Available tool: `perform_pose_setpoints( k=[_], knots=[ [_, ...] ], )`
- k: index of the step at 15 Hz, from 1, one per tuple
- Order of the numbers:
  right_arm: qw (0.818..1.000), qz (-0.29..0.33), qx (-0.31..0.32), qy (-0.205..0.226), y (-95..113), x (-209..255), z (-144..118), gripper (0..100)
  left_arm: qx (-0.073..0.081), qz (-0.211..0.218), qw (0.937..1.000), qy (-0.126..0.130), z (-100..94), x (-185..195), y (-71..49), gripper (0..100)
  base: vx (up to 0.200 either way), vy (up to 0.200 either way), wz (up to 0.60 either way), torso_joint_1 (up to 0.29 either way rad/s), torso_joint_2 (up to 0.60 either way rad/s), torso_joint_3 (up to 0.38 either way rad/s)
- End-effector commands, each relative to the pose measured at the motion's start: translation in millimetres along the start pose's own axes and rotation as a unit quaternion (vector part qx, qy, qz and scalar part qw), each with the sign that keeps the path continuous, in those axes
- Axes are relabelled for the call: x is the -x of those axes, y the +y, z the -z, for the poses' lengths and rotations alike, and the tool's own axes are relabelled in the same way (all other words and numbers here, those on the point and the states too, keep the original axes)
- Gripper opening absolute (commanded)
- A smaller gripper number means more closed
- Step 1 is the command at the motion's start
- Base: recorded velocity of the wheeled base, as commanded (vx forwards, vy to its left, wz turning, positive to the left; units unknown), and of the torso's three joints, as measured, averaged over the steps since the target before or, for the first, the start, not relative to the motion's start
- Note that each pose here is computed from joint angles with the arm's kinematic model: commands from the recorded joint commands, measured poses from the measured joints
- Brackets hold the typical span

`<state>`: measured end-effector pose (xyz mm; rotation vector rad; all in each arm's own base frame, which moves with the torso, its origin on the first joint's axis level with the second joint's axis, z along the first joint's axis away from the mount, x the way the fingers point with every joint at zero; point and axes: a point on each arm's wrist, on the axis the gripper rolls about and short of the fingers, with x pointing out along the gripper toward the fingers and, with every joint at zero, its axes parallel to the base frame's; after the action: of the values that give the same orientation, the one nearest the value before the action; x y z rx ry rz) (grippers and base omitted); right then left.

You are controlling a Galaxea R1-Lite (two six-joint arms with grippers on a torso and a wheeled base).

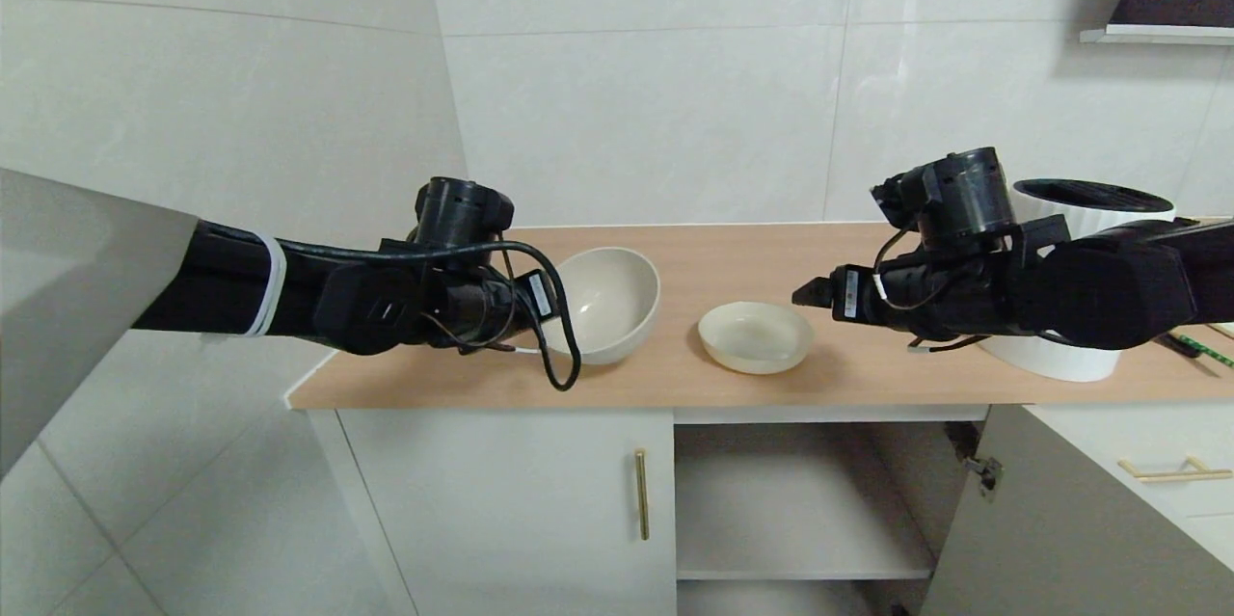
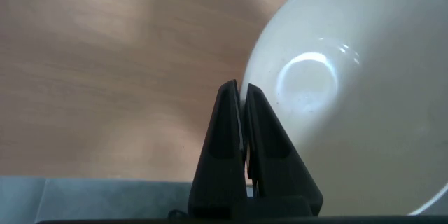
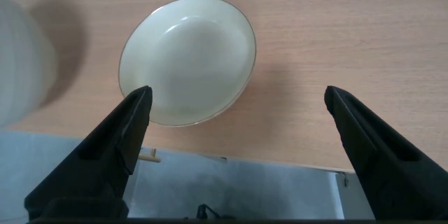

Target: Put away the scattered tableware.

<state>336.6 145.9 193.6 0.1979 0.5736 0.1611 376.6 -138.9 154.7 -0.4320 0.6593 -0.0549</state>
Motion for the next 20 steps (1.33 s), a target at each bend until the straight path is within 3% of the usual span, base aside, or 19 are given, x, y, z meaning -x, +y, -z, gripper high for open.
perform_pose_setpoints(
  k=[1,4,7,16,17,20],
  knots=[
    [1.0,0.0,0.001,0.001,0.3,-1.3,0.4,100,0.002,0.011,0.9998,-0.014,-6.9,18.0,-2.4,0,0.0,0.0,0.0,0.0,0.0,0.0],
    [1.0,0.018,0.005,0.015,1.3,-21.0,7.9,100,0.0,0.028,0.9996,-0.007,-5.6,33.4,-1.8,0,0.0,0.0,0.0,0.0,0.0,0.0],
    [0.997,0.067,0.005,0.023,4.1,-54.0,21.1,100,-0.004,0.085,0.996,0.025,-2.3,55.0,-0.3,0,0.0,0.0,0.0,0.0,0.0,0.0],
    [0.994,0.11,-0.007,0.025,4.2,-92.1,35.1,100,-0.005,0.091,0.9954,0.027,-2.4,57.5,-0.4,0,0.0,0.0,0.0,0.0,0.0,0.0],
    [0.994,0.11,-0.007,0.026,4.1,-92.2,35.5,0,-0.005,0.091,0.9955,0.028,-2.3,57.5,-0.3,0,0.0,0.0,0.0,0.0,0.0,0.0],
    [0.994,0.107,-0.023,0.021,4.7,-91.2,33.8,0,-0.005,0.091,0.9954,0.027,-2.5,58.0,-0.4,0,0.0,0.0,0.0,0.0,0.0,0.0]
  ],
)
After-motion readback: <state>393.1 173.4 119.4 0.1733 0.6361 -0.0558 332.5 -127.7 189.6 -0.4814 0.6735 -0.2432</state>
